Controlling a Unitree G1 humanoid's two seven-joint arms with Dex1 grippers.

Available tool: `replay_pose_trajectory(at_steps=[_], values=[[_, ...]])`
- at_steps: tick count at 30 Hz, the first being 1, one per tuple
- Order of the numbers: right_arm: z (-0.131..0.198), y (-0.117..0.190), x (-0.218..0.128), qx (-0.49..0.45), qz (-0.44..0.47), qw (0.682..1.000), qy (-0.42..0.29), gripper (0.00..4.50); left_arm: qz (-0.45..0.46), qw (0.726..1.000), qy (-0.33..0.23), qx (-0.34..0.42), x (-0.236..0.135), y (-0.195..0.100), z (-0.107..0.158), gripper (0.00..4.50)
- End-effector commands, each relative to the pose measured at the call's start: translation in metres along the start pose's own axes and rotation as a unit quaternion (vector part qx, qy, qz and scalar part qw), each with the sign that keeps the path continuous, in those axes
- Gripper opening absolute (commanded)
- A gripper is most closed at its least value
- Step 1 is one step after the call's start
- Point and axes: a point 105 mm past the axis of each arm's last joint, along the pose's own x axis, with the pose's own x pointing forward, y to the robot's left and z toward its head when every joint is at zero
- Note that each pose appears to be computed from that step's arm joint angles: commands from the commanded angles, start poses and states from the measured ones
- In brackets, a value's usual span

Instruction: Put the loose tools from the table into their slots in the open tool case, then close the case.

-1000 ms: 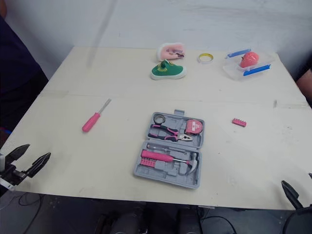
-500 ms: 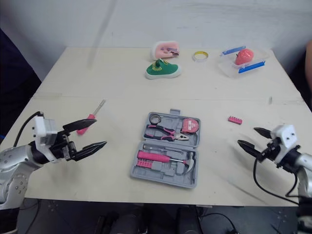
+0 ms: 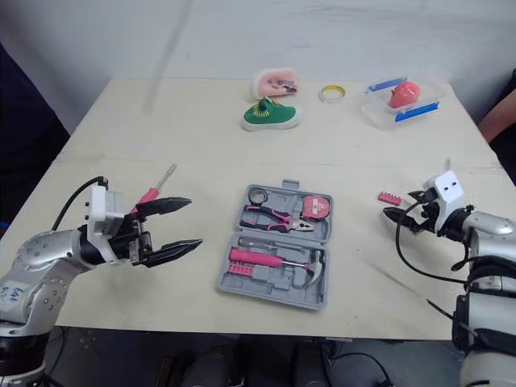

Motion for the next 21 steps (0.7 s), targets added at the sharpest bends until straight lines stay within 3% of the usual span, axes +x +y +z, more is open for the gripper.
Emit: replay_pose_trajectory(at_steps=[1, 11, 17, 21], values=[[0.003, 0.001, 0.004, 0.007, 0.008, 1.000, 0.005, 4.50, -0.012, 1.000, -0.011, 0.011, 0.001, -0.006, 0.010, 4.47], [0.001, 0.028, 0.021, 0.015, 0.085, 0.996, 0.010, 4.50, -0.026, 1.000, 0.009, 0.011, -0.004, -0.008, 0.011, 4.47], [-0.010, 0.024, 0.025, -0.011, 0.048, 0.998, 0.037, 4.50, -0.024, 0.999, 0.015, 0.014, -0.005, -0.006, 0.012, 4.47], [-0.005, 0.021, 0.028, 0.013, 0.017, 1.000, 0.001, 4.50, -0.024, 1.000, 0.009, 0.015, -0.002, -0.004, 0.015, 4.47]])
